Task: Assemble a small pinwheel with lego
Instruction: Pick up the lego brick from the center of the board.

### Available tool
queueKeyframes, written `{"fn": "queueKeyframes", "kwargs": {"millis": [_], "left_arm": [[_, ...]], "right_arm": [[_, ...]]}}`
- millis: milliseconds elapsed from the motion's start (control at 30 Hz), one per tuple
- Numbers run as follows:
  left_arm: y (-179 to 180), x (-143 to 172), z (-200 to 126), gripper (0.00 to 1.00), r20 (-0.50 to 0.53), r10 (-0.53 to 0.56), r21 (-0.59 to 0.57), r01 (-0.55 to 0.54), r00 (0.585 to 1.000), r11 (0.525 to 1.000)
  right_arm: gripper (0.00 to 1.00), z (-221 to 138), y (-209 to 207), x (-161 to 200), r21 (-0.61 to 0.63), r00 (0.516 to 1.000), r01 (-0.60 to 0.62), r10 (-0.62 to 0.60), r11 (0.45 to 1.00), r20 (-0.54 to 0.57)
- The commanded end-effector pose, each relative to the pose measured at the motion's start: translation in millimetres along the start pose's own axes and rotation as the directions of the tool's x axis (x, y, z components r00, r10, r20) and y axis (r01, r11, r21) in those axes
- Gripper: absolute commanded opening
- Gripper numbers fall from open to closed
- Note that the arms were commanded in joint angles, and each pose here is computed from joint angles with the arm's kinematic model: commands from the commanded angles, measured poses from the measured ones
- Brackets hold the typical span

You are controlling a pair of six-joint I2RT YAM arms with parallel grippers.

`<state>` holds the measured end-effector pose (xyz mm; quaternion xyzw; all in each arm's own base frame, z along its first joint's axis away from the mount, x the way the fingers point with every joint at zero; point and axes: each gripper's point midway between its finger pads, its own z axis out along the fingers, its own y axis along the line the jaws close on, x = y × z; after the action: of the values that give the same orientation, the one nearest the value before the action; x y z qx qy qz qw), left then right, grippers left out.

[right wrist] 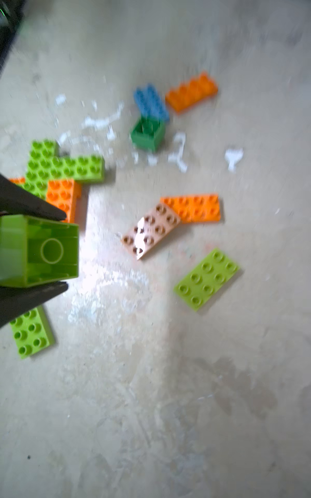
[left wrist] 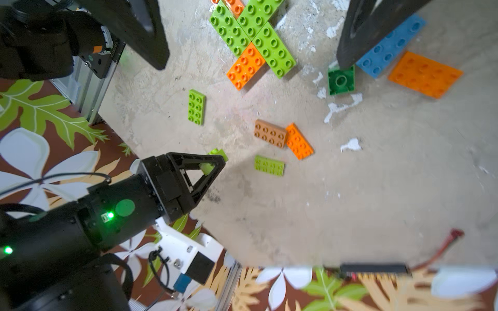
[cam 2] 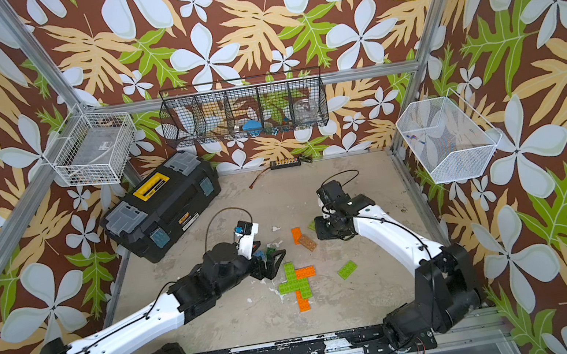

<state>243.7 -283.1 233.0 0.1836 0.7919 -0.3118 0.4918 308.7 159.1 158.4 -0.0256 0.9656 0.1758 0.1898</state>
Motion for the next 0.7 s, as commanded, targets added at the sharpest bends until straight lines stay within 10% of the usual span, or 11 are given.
{"fn": "queueKeyframes", "kwargs": {"millis": [0, 300, 667], "left_arm": [[2, -43, -27, 1.00, 0.213, 0.162, -0.039, -0.157, 0.964, 0.987], [-42, -58, -58, 1.00, 0.398, 0.483, 0.058, -0.547, 0.780, 0.835], [-59, -58, -47, 0.79, 0.440, 0.462, 0.130, -0.563, 0.770, 0.816]], "right_arm": [[0.26, -35, 48, 7, -0.228, 0.998, -0.019, 0.006, 0.973, -0.059], [0.29, -106, 164, 28, -0.559, 0.976, 0.151, -0.211, 0.815, -0.045], [0.31, -121, 191, 43, -0.666, 0.971, 0.141, -0.233, 0.732, -0.051]]}}
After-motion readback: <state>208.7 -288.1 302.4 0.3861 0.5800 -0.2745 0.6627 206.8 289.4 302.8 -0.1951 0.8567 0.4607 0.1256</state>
